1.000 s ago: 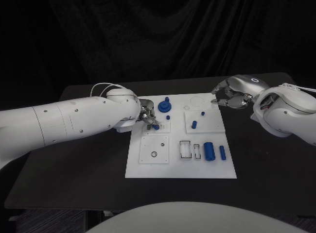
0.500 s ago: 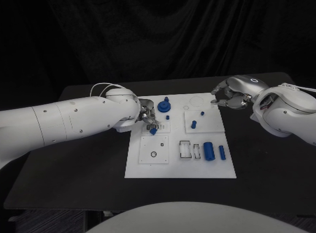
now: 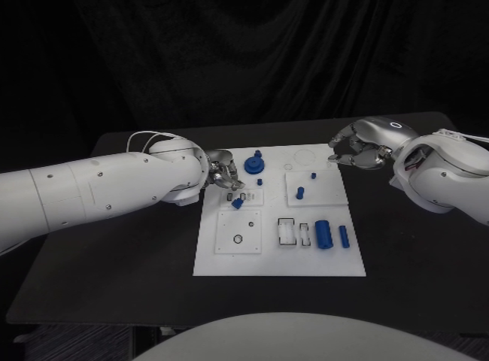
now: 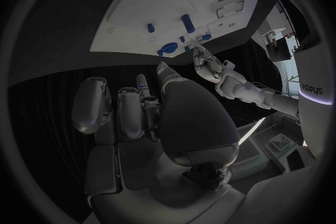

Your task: Assemble the parts on the task board

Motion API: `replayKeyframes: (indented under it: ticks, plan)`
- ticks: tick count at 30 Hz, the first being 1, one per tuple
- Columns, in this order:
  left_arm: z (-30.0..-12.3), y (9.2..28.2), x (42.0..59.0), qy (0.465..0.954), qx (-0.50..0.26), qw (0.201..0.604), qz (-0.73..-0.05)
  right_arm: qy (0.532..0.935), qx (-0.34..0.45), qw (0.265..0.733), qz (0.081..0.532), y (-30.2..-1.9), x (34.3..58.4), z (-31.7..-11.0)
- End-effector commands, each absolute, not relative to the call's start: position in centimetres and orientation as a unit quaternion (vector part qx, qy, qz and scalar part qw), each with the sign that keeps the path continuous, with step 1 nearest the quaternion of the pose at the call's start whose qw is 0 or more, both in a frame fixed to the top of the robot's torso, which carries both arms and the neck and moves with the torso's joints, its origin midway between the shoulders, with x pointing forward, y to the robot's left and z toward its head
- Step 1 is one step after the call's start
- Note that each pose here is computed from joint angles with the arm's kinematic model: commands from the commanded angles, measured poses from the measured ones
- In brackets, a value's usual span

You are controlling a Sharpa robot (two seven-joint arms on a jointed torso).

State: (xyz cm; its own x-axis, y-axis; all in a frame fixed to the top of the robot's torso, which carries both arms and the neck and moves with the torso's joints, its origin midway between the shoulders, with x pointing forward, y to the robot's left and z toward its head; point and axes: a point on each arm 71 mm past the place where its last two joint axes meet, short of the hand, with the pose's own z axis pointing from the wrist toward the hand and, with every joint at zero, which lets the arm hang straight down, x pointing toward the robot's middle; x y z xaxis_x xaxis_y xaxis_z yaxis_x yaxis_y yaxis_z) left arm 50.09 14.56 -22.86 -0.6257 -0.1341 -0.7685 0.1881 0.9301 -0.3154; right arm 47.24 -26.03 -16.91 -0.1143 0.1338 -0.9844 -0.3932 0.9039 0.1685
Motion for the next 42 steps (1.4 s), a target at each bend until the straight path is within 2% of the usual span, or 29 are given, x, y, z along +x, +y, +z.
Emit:
replayKeyframes:
  ticks: [1,4,6,8,12,15,17,24,31,42]
  plan:
    - [-21.7,15.0,49.9,0.837,-0.008,0.491,-0.241,0.721,-0.087,0.659,0.194,-26.2,47.2,-17.0]
    - [-21.3,16.6,49.3,0.825,-0.034,0.505,-0.252,0.722,-0.085,0.659,0.193,-26.4,47.1,-17.0]
    - [-21.2,17.6,48.9,0.826,-0.062,0.499,-0.255,0.722,-0.085,0.660,0.192,-26.5,47.1,-17.0]
    - [-21.4,19.0,48.2,0.835,-0.106,0.477,-0.254,0.722,-0.084,0.660,0.191,-26.6,47.1,-17.0]
    - [-21.9,20.4,47.3,0.855,-0.160,0.429,-0.246,0.723,-0.084,0.659,0.190,-26.6,47.1,-17.0]
    - [-22.4,21.1,46.5,0.866,-0.209,0.380,-0.248,0.724,-0.084,0.658,0.190,-26.6,47.2,-17.0]
    - [-22.5,21.3,46.3,0.867,-0.230,0.362,-0.253,0.724,-0.084,0.658,0.189,-26.6,47.2,-17.0]
    - [-22.9,21.5,45.7,0.859,-0.287,0.325,-0.273,0.726,-0.084,0.656,0.188,-26.6,47.1,-17.1]
    - [-24.2,21.5,45.2,0.871,-0.301,0.287,-0.261,0.728,-0.084,0.654,0.187,-26.7,47.1,-17.2]
    - [-25.2,21.8,45.1,0.903,-0.234,0.298,-0.201,0.730,-0.084,0.653,0.186,-26.7,47.0,-17.2]
